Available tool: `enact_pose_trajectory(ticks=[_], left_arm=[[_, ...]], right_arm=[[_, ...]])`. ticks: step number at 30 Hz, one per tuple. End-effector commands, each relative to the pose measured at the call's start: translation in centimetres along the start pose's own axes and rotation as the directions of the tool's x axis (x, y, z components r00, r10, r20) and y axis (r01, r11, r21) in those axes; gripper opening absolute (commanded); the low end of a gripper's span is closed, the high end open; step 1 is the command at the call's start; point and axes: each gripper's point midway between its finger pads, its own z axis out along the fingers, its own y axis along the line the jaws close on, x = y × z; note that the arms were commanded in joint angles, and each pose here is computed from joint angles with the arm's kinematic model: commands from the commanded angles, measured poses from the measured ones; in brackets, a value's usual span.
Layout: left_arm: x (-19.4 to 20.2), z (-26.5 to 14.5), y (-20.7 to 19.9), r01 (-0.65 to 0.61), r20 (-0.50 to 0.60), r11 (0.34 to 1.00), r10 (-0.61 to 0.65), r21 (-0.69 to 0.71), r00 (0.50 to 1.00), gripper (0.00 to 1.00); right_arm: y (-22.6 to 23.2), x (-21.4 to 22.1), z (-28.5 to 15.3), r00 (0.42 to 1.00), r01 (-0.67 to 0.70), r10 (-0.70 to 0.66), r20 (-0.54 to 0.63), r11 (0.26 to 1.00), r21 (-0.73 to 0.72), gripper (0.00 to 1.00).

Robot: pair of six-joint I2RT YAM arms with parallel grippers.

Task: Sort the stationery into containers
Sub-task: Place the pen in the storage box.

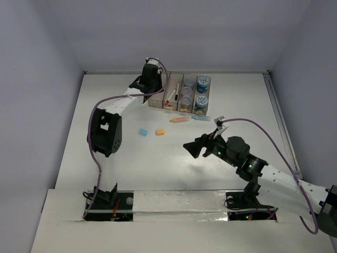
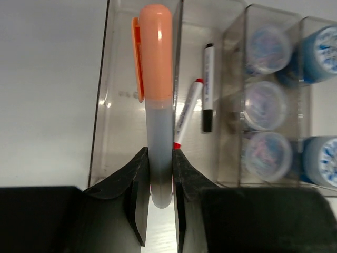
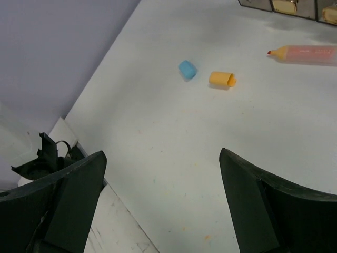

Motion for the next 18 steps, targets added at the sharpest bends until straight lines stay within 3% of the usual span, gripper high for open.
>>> enact_pose_trajectory(ticks=[1, 11, 17, 18], left_arm=[[-3.0, -0.4, 0.7, -0.087, 0.020, 0.994, 0.089, -0.058, 0.996, 0.00], [-0.4, 3.3, 2.4, -0.121, -0.083, 0.990, 0.114, -0.080, 0.990, 0.00], [-0.3, 3.6, 2.4, -0.124, -0.083, 0.989, 0.117, -0.081, 0.990, 0.19], [-0.3, 3.6, 2.4, -0.124, -0.081, 0.989, 0.117, -0.081, 0.990, 0.27]], right_arm=[[-0.5, 0.5, -0.2, 1.000, 0.017, -0.017, -0.006, 1.000, 0.001, 0.94], [-0.9, 0.8, 0.2, 0.999, 0.035, -0.034, -0.019, 0.999, 0.018, 0.94], [-1.3, 0.8, 0.3, 0.999, 0.041, -0.040, -0.024, 0.998, 0.041, 0.94], [-1.3, 0.7, 0.3, 0.999, 0.041, -0.040, -0.021, 0.998, 0.043, 0.94]])
